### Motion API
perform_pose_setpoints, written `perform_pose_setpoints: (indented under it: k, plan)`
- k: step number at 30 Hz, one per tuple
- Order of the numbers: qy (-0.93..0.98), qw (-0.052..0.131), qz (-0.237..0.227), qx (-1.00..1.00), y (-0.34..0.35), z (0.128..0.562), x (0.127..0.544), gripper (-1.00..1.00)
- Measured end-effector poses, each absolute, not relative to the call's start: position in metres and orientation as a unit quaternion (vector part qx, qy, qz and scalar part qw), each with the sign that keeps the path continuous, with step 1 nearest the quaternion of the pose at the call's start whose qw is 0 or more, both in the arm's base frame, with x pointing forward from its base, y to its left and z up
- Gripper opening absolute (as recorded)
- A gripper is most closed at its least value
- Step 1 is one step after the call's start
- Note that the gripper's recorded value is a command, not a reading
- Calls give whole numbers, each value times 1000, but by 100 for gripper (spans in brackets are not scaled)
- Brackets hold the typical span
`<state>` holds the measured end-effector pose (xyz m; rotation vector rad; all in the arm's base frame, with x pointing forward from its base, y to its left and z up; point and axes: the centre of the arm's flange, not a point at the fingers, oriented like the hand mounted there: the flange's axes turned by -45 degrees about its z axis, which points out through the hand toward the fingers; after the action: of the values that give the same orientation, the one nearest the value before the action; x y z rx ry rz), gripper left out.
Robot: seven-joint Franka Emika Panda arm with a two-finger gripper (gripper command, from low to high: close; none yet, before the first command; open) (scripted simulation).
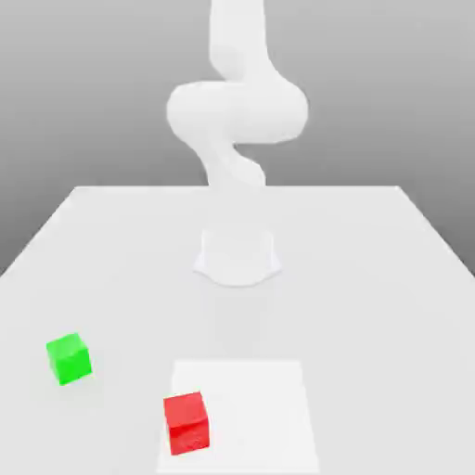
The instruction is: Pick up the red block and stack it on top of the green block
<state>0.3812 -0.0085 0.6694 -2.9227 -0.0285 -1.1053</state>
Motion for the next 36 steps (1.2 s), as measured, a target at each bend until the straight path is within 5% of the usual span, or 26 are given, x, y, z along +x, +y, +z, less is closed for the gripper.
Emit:
perform_pose_setpoints:
  k: [12,23,28,29,36]
  plan:
    - [-79,20,-177,-981,-36,436,477,0]
    - [-137,2,-14,-990,-64,225,453,0]
    - [-143,-1,-1,-990,-66,161,448,0]
    - [-143,0,0,-990,-66,151,447,-100]
    - [-143,0,0,-990,-66,149,447,-100]
